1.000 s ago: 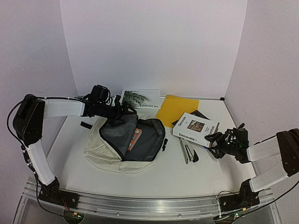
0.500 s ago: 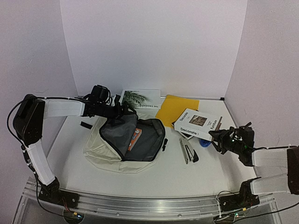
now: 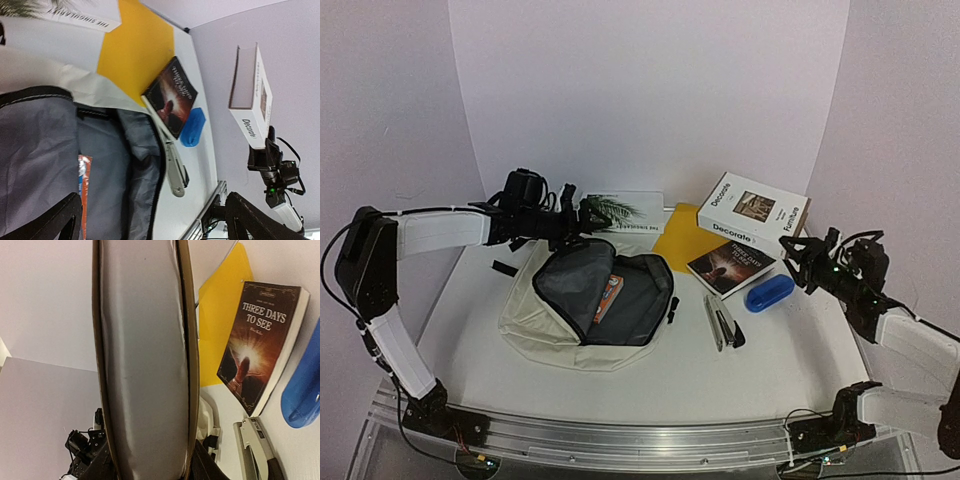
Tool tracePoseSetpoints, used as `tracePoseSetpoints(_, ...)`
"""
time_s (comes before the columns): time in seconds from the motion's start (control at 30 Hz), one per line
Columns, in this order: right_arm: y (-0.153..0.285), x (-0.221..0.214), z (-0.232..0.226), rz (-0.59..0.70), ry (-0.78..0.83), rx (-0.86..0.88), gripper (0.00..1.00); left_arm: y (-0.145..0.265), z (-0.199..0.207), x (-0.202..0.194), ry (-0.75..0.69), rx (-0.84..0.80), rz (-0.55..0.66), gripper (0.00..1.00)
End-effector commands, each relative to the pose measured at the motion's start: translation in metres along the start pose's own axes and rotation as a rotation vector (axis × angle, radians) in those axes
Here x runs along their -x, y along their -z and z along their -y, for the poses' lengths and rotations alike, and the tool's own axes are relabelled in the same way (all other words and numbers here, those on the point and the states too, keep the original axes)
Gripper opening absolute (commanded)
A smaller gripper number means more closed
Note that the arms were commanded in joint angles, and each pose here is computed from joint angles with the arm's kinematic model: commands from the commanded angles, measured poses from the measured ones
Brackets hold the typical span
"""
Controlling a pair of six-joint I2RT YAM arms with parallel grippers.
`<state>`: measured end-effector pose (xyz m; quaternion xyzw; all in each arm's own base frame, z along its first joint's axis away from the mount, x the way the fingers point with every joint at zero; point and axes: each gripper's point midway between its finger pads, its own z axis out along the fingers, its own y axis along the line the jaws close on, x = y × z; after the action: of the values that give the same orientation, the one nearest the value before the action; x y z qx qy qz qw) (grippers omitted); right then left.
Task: Pack the student bag
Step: Pick up the book from the center of the board, then place the book in the student bag.
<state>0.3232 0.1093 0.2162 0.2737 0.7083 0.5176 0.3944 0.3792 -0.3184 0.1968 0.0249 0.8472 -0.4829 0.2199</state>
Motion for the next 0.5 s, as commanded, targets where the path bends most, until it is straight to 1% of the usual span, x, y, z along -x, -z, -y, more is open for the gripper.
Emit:
tracePoseSetpoints(0.0,-0.005,0.001,-0.069,-0.079,0.156,0.178,0.26,0.032,0.083,0.021,-0.17,-0.224,0.077,1.0)
tracePoseSetpoints(0.03,-0.004,0.002,-0.073,-0.078,0.161,0.187,0.26,0.032,0.085,0.022,-0.173,-0.229,0.08,1.0)
tracePoseSetpoints(0.07,-0.006,-0.001,-0.089,-0.11,0.189,0.228,0.27,0.034,0.099,0.019,-0.197,-0.269,0.067,1.0)
tracePoseSetpoints(0.2,-0.017,-0.022,-0.122,-0.209,0.242,0.302,0.28,0.03,0.126,0.008,-0.251,-0.36,0.019,1.0)
tracePoseSetpoints(0.27,-0.025,-0.034,-0.128,-0.244,0.244,0.31,0.28,0.028,0.131,0.005,-0.262,-0.375,-0.002,1.0)
tracePoseSetpoints(0.33,-0.033,-0.043,-0.126,-0.259,0.232,0.295,0.28,0.029,0.128,0.005,-0.263,-0.354,0.01,1.0)
tracePoseSetpoints(0.37,-0.04,-0.051,-0.12,-0.269,0.227,0.277,0.28,0.031,0.115,0.012,-0.252,-0.268,0.062,1.0)
tracePoseSetpoints(0.4,-0.041,-0.052,-0.118,-0.271,0.225,0.271,0.28,0.032,0.11,0.011,-0.25,-0.235,0.067,1.0)
tracePoseSetpoints(0.43,-0.048,-0.059,-0.104,-0.281,0.207,0.235,0.28,0.037,0.083,0.022,-0.22,-0.057,0.128,1.0)
tracePoseSetpoints(0.47,-0.052,-0.063,-0.099,-0.291,0.2,0.222,0.28,0.04,0.058,0.024,-0.19,0.077,0.146,1.0)
